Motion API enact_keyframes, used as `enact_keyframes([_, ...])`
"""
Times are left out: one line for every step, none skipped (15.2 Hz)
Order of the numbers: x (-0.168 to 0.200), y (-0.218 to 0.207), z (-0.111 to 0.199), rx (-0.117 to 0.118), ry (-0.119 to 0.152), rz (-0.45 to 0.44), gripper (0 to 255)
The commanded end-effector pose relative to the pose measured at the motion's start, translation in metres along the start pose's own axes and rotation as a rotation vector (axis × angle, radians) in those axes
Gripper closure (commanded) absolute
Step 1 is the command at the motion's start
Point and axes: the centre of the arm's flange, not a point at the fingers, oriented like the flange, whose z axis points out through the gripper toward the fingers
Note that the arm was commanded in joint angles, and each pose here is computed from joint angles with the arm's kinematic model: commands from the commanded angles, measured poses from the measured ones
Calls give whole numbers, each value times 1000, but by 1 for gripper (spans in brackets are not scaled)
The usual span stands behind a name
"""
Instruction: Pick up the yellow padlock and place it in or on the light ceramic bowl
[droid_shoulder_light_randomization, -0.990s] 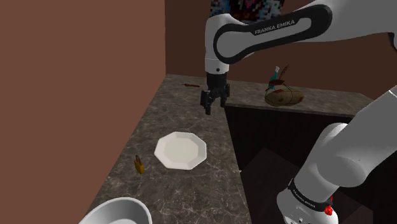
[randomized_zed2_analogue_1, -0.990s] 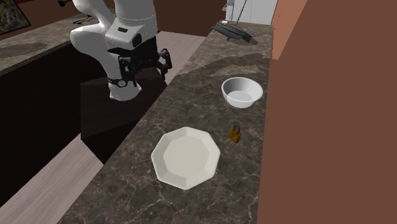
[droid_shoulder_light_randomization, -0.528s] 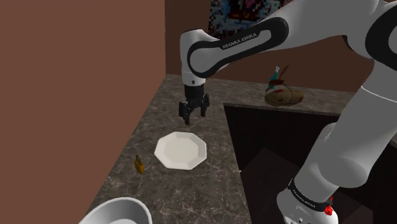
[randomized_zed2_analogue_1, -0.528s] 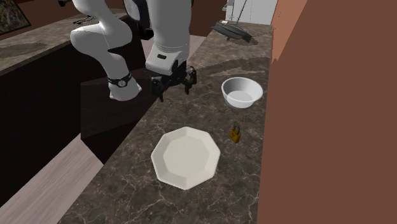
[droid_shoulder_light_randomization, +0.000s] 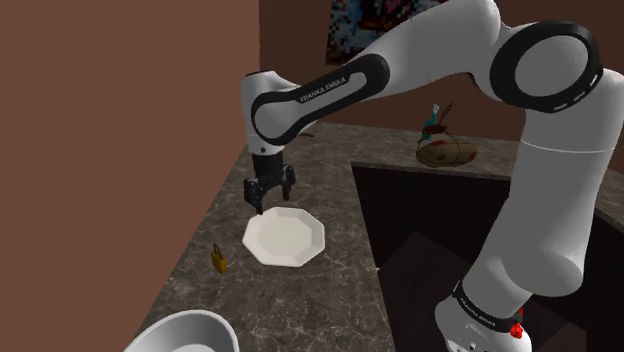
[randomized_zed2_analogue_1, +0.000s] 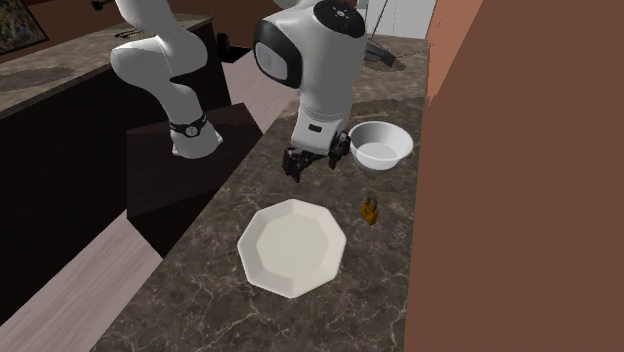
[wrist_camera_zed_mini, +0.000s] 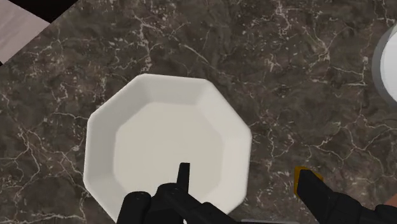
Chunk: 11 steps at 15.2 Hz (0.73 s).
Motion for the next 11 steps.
enact_keyframes([18, -17, 11, 3, -5, -4, 0])
enact_keyframes([26, -26, 16, 5, -8, -7, 0])
enact_keyframes([34, -35, 22, 6, -11, -9, 0])
enact_keyframes([42, -44, 28, 7, -13, -12, 0])
enact_keyframes([50, -54, 33, 9, -16, -15, 0])
enact_keyframes([58, -63, 39, 10, -19, -17, 0])
enact_keyframes([66, -72, 44, 12, -21, -20, 0])
enact_keyframes([74, -81, 50, 13, -24, -22, 0])
enact_keyframes([82, -90, 55, 14, -27, -25, 0])
enact_keyframes([89, -99, 61, 16, -29, -27, 0])
enact_keyframes([97, -109, 67, 17, -32, -30, 0])
